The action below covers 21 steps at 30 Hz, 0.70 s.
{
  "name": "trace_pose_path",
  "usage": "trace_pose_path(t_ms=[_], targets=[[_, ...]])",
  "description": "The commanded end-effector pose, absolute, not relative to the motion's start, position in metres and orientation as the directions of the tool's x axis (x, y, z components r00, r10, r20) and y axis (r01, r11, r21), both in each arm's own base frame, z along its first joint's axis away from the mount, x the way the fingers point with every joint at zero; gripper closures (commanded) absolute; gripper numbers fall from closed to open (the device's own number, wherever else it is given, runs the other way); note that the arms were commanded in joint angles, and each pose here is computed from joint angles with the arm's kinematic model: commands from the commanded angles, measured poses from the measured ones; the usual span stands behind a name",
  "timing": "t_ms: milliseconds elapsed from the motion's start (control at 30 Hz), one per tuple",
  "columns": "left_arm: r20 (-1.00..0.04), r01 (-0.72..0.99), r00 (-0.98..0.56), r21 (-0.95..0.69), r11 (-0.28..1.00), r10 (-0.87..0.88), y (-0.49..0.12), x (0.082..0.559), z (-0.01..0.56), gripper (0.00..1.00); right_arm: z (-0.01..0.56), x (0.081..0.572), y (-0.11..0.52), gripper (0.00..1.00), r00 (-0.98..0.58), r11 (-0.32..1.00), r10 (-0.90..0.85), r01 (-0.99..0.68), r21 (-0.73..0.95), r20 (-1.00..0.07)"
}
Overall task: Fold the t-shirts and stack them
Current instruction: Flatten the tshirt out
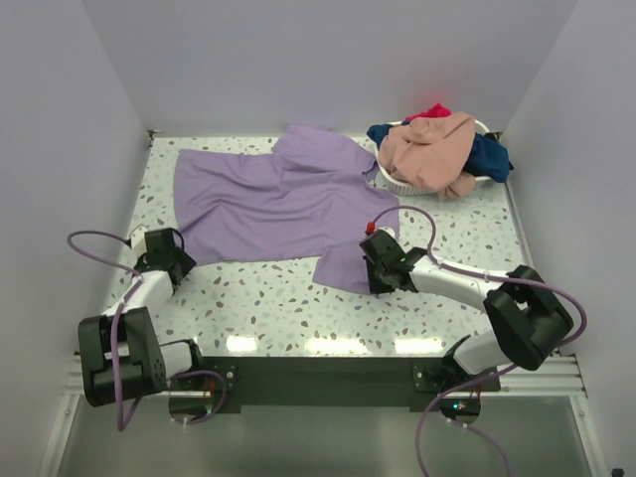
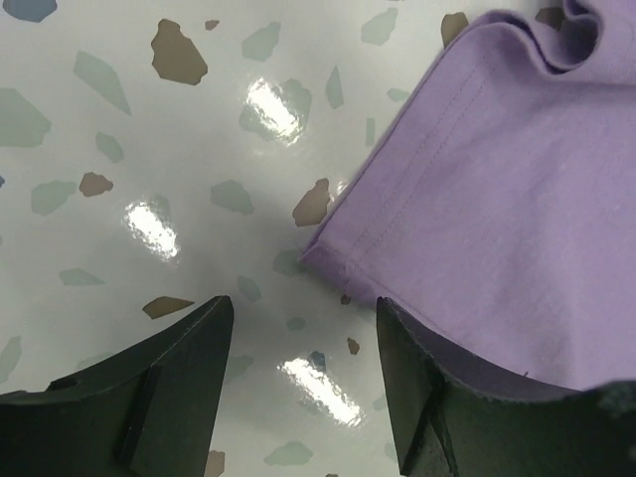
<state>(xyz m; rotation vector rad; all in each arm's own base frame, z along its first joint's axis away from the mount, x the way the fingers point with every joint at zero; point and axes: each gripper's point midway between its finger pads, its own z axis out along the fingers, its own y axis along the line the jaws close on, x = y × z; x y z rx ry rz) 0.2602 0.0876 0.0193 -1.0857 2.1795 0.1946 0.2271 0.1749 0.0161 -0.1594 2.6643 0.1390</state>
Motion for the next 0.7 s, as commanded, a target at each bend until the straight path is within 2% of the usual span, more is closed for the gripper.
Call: trace_pose_path(t_ms=[0, 167, 333, 567, 667], targets=[[-0.66, -0.772, -0.367, -0.177, 0.61, -0.655, 0.097, 0.271, 0.024, 0.36, 0.019, 0.226, 0.174, 1.0, -0.876, 0.986, -0.105, -0.153, 0.065, -0.47], [-0.66, -0.774, -0.369, -0.171, 0.61, -0.654, 0.097, 0.273, 0.02, 0.45, 0.019, 0.228, 0.173, 1.0, -0.873, 0.986, -0.107, -0.155, 0.063, -0.475], [-0.655, -0.763, -0.378, -0.18, 0.62, -0.655, 0.095, 0.277, 0.017, 0.59, 0.02, 0.228, 0.175, 1.0, -0.873, 0.985, -0.109, -0.16, 0.069, -0.475], [-0.656, -0.748, -0.395, -0.177, 0.64, -0.643, 0.096, 0.287, 0.016, 0.6, 0.021, 0.228, 0.174, 1.0, -0.873, 0.985, -0.109, -0.159, 0.066, -0.476], [-0.647, -0.743, -0.41, -0.171, 0.647, -0.643, 0.094, 0.287, 0.013, 0.69, 0.022, 0.228, 0.174, 1.0, -0.872, 0.986, -0.107, -0.157, 0.065, -0.478]])
